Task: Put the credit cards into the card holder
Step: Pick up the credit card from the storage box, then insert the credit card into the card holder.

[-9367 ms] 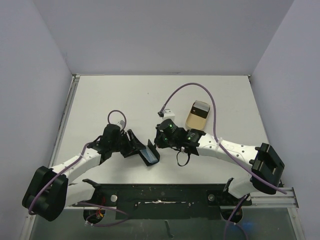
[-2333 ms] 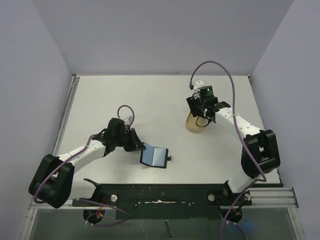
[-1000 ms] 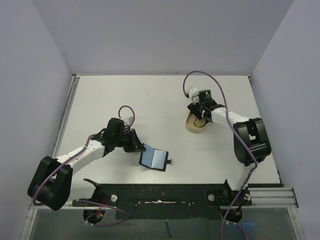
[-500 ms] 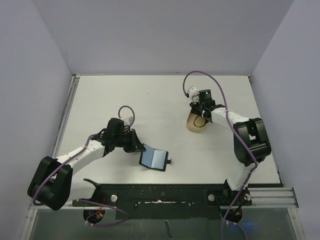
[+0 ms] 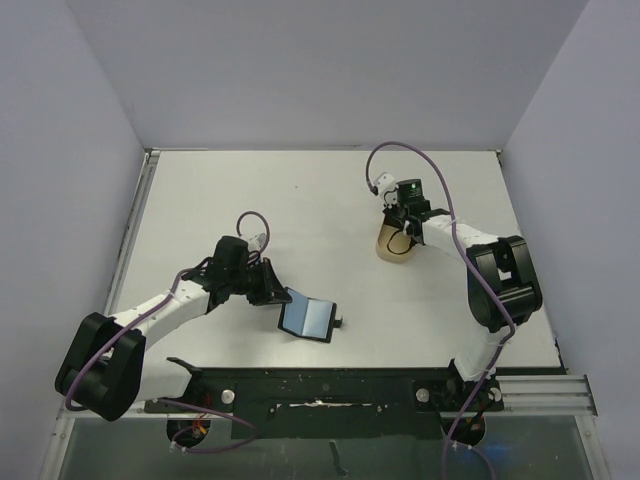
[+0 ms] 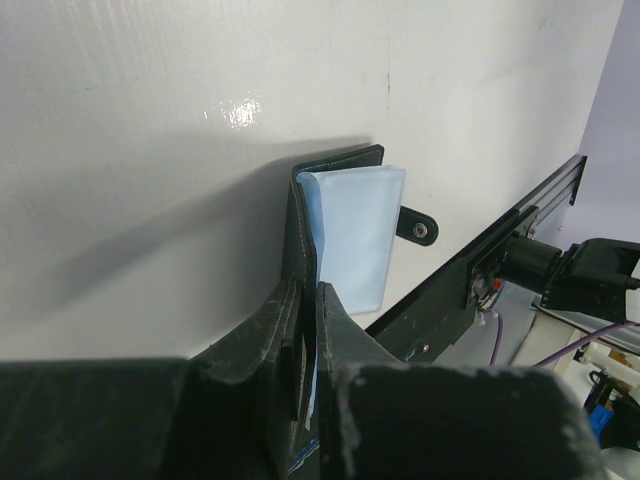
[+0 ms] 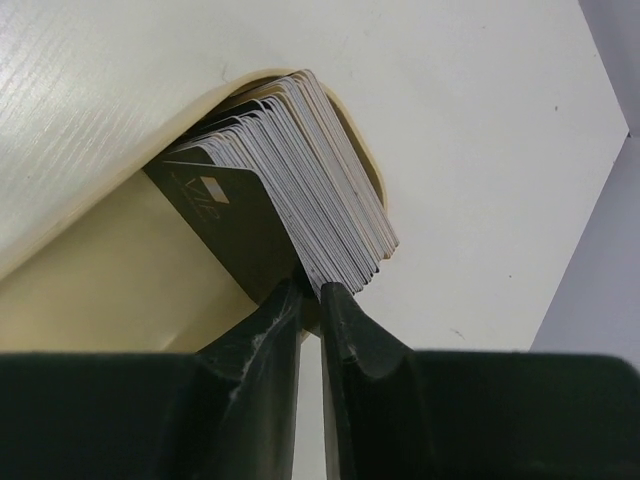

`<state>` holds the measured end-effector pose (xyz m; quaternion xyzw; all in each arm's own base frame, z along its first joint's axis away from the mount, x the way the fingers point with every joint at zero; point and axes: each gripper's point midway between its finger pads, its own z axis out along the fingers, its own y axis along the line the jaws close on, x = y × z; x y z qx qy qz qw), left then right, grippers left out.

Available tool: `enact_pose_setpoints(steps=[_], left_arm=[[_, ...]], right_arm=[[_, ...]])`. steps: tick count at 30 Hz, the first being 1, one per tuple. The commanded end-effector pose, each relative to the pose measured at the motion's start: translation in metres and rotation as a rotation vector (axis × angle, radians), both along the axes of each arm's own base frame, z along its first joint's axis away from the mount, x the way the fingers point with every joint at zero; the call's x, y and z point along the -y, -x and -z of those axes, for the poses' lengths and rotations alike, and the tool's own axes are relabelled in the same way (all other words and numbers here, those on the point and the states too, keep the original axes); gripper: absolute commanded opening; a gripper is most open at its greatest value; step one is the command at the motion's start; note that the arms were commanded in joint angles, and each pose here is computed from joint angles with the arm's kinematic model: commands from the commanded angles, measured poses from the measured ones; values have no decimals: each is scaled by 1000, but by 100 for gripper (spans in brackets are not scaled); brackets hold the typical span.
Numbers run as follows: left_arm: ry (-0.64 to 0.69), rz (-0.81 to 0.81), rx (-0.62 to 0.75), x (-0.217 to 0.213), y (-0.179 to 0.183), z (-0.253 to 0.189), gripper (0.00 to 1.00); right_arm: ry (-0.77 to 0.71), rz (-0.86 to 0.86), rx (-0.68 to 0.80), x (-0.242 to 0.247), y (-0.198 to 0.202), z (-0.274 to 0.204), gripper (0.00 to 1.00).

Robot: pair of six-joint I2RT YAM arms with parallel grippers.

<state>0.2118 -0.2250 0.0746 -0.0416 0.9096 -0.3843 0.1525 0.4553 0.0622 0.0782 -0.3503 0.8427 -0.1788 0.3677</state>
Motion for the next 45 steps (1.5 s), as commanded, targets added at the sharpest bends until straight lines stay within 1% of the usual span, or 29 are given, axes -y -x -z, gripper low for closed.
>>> enact_pose_setpoints(steps=[1,7,9,13,18,20,22,27,32,36,41,43,45], left_arm=[[35,-1,48,4,-10,-14,0],[37,-7,48,4,-10,-15,0],[40,-11,43,5,-10,-15,0],[58,-22,38,7,-12,-17,0],[140,-29,23,18,-16,-22,0],[166,-39,21,22,-19,-23,0],[196,-44,18,27,-22,-24,0],[256,-85,37,33,-34,-28,0],[248,-136,44,30,-40,-16,0],[222,-145,21,26,-37,-1,0],[164,-146,23,19,-35,9,5],[151,-150,25,17,-34,11,8],[141,-151,29,16,-34,11,13]], right_arm=[[-10,33,97,3,-14,-27,10],[-48,19,82,-7,-3,-42,4],[-68,21,65,-11,4,-44,0],[-102,21,34,-18,20,-50,0],[-176,96,48,-19,35,-72,0],[-241,144,57,-23,43,-86,0],[-340,187,59,-30,54,-96,0],[-563,174,44,-67,91,-115,0],[-795,155,-1,-113,132,-133,0],[-927,145,-104,-157,166,-126,0],[-1054,140,-291,-209,197,-108,0],[-1063,136,-368,-225,208,-93,0],[-1038,153,-429,-235,217,-74,0]])
